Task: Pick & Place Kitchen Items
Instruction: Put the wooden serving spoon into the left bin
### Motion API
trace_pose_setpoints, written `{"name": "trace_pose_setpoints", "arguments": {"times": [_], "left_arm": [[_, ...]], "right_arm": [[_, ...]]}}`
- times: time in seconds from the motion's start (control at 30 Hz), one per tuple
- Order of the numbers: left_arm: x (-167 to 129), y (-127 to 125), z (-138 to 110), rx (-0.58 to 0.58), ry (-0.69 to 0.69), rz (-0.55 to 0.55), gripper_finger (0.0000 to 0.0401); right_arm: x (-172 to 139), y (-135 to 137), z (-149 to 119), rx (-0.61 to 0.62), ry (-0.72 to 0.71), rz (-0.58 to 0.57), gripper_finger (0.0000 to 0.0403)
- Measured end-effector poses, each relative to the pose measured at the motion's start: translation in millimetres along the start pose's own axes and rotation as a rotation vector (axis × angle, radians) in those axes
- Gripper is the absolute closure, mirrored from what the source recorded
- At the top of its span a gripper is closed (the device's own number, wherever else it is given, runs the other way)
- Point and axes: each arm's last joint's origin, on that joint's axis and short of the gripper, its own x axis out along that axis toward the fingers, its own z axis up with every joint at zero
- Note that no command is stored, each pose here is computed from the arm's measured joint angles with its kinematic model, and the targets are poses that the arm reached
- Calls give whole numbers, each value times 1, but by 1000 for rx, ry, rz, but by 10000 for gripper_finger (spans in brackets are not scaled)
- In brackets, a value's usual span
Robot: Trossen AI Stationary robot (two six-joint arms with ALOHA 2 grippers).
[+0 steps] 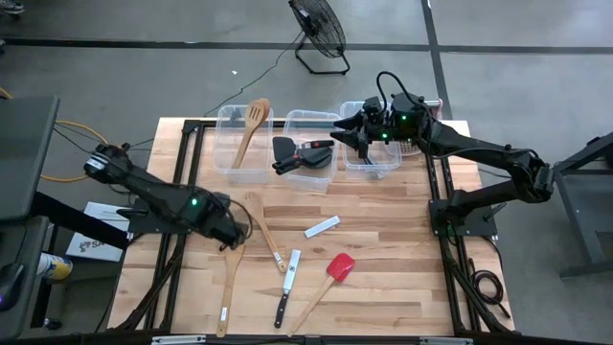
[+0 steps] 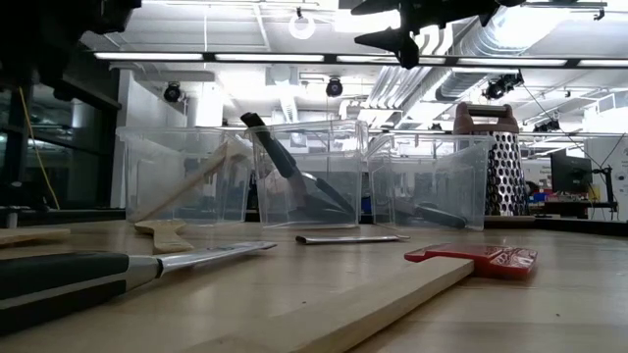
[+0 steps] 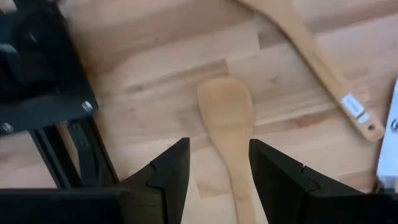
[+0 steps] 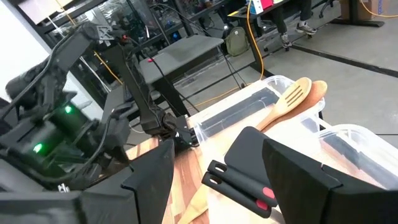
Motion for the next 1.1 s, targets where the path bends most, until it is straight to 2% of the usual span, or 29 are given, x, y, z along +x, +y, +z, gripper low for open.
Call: {"name": "trace_pose_setpoints", "arguments": {"times": [0.17, 0.47, 0.7, 0.9, 1.1], "left_arm": [[10, -9, -21, -11, 17, 11, 231], [29, -28, -56, -24, 53, -37, 154], [54, -42, -81, -99, 72, -3, 156], [74, -51, -96, -105, 72, 19, 160], [92, -54, -104, -89, 99, 100, 160]], "right_arm": [[0, 0, 0, 7, 0, 0, 167], [0, 1, 0, 47, 2, 4, 167], [0, 1, -1, 68, 12, 25, 167], [0, 1, -1, 73, 22, 26, 167], [0, -1, -7, 90, 71, 1, 167]]}}
